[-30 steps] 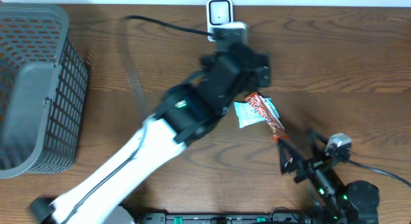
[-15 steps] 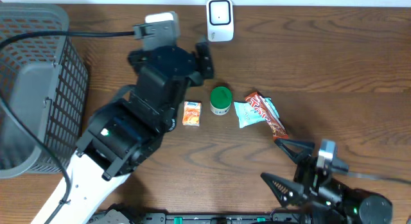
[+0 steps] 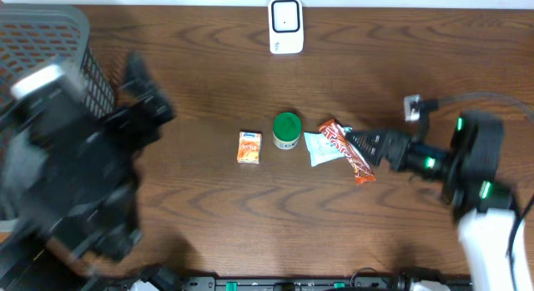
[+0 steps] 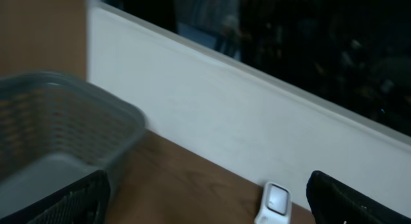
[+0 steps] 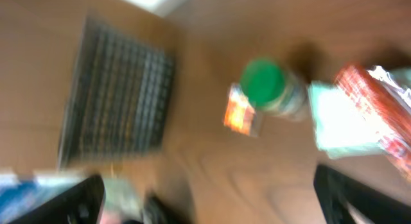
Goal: Scan the item barcode
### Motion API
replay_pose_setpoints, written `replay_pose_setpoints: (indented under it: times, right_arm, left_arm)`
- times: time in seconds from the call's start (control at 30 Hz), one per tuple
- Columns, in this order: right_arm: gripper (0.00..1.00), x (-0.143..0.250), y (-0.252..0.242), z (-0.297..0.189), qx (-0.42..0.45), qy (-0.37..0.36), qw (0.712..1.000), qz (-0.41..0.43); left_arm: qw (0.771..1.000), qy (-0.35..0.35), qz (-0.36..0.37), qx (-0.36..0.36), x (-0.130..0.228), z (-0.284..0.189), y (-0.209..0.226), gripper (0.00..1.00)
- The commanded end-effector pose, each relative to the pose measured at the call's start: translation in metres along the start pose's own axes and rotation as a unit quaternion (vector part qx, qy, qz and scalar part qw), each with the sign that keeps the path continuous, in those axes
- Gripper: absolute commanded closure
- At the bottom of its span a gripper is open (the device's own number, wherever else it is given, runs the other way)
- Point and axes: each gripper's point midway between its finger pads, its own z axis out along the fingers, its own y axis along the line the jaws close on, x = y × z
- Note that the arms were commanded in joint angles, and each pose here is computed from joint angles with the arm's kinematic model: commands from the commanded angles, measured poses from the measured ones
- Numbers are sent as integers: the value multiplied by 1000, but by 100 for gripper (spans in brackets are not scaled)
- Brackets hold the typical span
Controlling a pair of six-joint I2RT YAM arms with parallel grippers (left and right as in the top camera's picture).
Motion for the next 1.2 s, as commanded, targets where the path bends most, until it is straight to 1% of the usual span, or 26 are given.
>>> replay_pose_setpoints:
  times: [0.0,0.03,0.07,0.13,0.2,0.3,0.4,0.43,0.5,0.53,0.57,0.7,0.83,0.93,1.03,1.13,1.17]
  right_arm:
    - [1,-38,-41,-14,133,44,981,-132]
    - [1,-41,-52,-19,169,73,973,-138]
    - [1,-43,-54,-21,181,96,967,-154]
    - [1,-43,-52,-19,170,140,952,-214]
    - [1,-41,-53,-13,155,165,937,-266]
    - [1,-44,-56,6,133,171,935,-281]
    - [1,-44,-75,23,147,198,924,-292]
    - [3,-41,-82,30,150,211,920,-293]
    - [10,-35,-89,41,137,234,913,-303]
    - [12,-32,-93,47,133,243,911,-306]
    - [12,-29,-100,56,130,255,907,-309]
    - [12,-26,-110,77,122,268,902,-316]
    - [16,-18,-112,95,112,283,894,-328]
    - [20,-15,-115,105,111,291,888,-338]
    - [26,-16,-120,111,121,294,881,-351]
    - [27,-20,-125,114,136,292,875,-362]
    - [25,-22,-126,115,137,289,874,-365]
  left_arm:
    - [999,-18,7,-38,-9,-9,25,2]
    - [999,-18,10,-42,-9,-11,29,2]
    - [999,-17,12,-43,-8,-13,31,2]
    - [999,-15,15,-44,-8,-13,33,2]
    - [999,-13,17,-45,-6,-13,32,2]
    - [999,-8,18,-47,-3,-11,32,2]
    - [998,-4,24,-49,0,-9,31,2]
    - [998,-2,27,-50,1,-9,31,2]
    - [998,2,34,-53,3,-9,32,2]
    - [998,4,37,-54,5,-9,33,2]
    - [998,7,41,-56,6,-9,34,2]
    - [997,10,45,-57,8,-9,35,2]
    - [997,10,45,-57,8,-9,35,2]
    - [997,10,45,-57,8,-9,35,2]
    - [997,10,45,-57,8,-9,35,2]
    - [997,10,45,-57,8,-9,35,2]
    - [997,10,46,-57,8,-9,35,2]
